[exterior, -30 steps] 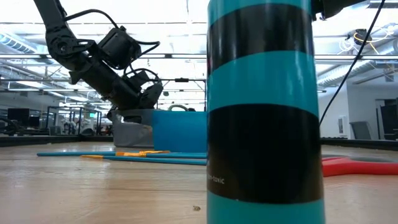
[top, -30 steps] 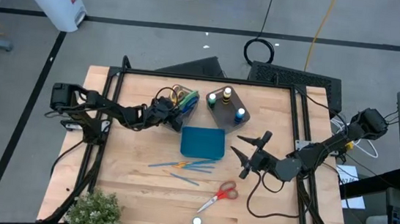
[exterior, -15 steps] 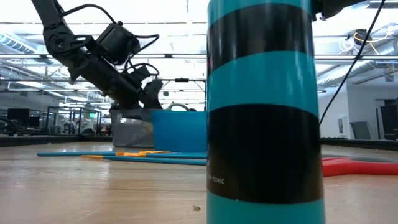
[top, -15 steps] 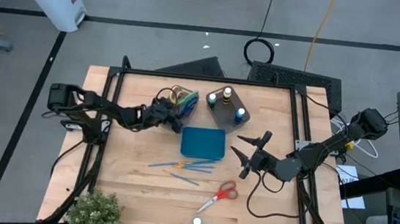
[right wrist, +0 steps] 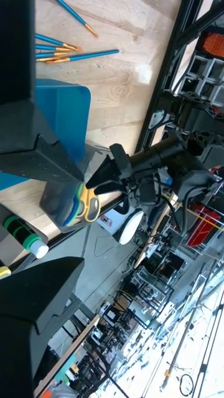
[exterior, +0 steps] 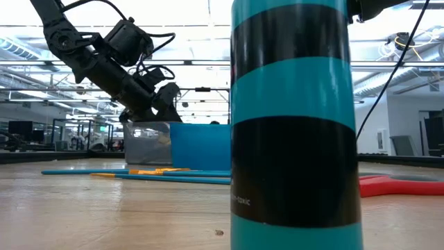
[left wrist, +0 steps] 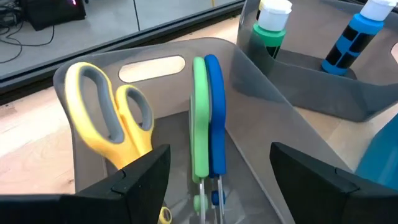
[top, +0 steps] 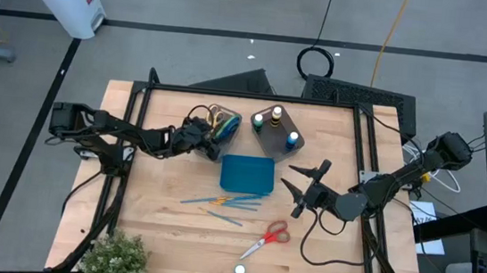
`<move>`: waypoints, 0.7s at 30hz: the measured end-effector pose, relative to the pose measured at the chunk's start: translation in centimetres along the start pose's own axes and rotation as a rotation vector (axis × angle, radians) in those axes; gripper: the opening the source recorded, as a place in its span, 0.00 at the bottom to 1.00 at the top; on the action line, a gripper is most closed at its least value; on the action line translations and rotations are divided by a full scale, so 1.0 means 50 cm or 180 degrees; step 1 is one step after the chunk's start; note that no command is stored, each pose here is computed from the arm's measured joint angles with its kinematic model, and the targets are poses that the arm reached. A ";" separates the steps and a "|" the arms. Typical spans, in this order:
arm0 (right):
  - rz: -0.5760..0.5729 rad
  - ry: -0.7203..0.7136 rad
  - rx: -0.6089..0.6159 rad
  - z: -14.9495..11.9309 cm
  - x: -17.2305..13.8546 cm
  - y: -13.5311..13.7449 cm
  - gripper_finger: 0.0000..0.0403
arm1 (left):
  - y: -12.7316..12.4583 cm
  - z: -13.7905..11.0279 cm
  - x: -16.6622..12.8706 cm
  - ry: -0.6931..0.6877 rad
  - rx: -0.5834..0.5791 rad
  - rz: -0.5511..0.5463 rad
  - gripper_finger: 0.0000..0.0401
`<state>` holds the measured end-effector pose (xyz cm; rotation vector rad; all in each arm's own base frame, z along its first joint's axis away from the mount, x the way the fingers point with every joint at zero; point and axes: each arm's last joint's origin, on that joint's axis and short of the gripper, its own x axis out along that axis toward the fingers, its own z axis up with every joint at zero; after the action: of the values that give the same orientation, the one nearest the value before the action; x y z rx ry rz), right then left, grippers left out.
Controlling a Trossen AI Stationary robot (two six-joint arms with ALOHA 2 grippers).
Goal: Pick & Place Paint Supplies
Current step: Put the light blue paint bottle into the right black bin
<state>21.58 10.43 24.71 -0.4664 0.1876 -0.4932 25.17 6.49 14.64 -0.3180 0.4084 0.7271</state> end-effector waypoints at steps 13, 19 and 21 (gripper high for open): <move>0.0001 0.0004 -0.0006 0.000 0.000 0.000 0.49 | -0.011 0.018 -0.004 -0.0180 -0.0197 -0.0340 0.71; 0.0001 0.0004 -0.0005 0.000 0.000 0.000 0.49 | -0.018 0.038 -0.023 -0.0269 -0.0251 -0.0618 0.71; 0.0002 0.0004 -0.0006 -0.001 0.000 0.000 0.49 | -0.025 0.042 -0.033 -0.0295 -0.0209 -0.0693 0.71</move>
<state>21.58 10.42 24.68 -0.4680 0.1895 -0.4928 25.44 5.53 17.39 -0.3827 0.2575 0.5404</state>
